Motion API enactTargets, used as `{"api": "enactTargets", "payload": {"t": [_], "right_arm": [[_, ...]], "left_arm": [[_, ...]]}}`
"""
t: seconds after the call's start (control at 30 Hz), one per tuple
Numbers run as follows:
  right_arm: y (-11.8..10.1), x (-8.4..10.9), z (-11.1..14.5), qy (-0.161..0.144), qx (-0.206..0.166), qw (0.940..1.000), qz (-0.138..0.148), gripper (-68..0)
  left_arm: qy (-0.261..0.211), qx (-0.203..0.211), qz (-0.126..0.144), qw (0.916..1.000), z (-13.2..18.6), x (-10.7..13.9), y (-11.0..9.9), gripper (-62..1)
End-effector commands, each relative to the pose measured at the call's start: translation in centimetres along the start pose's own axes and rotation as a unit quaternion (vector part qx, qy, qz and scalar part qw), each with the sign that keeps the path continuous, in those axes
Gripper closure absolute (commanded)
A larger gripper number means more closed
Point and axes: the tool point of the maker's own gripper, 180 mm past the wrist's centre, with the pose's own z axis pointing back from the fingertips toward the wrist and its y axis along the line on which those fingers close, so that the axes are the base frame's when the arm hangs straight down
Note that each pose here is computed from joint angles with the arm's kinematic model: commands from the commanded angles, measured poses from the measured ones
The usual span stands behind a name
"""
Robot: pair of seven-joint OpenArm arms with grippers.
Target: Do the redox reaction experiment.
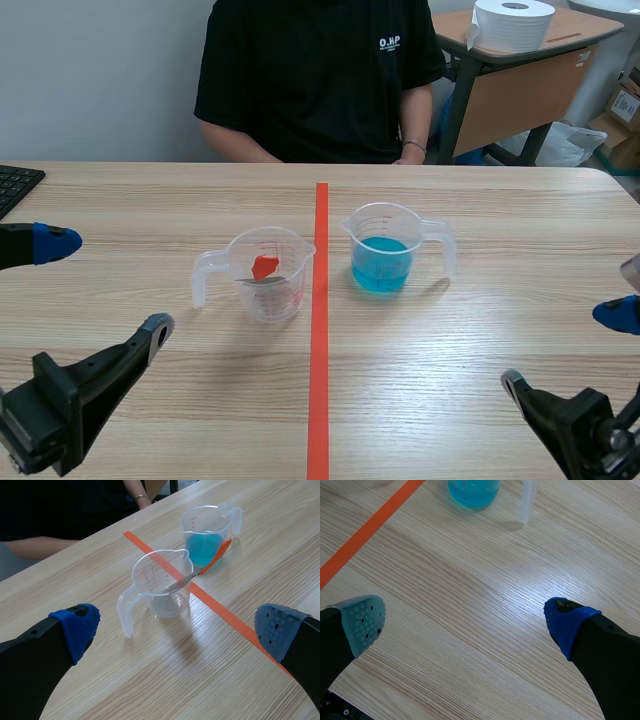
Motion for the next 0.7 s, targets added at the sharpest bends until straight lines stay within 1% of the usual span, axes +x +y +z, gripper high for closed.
{"api": "enactTargets", "payload": {"t": [0.0, 0.57, 0.67], "right_arm": [[-0.11, 1.22, -0.07, -0.020, 0.000, 0.9998, 0.006, -67.9], [0.02, 1.24, -0.08, -0.020, 0.004, 0.9998, 0.006, -67.9], [0.02, 1.27, -0.09, -0.021, 0.004, 0.9998, 0.007, -67.9]], "left_arm": [[-0.012, 0.000, 0.000, 0.9999, 0.01, 0.83, -0.07, -62.3], [-0.011, 0.000, -0.001, 0.9999, 0.01, 0.80, -0.05, -62.3], [-0.010, 0.011, -0.002, 0.9999, 0.04, 0.68, 0.36, -62.3]]}}
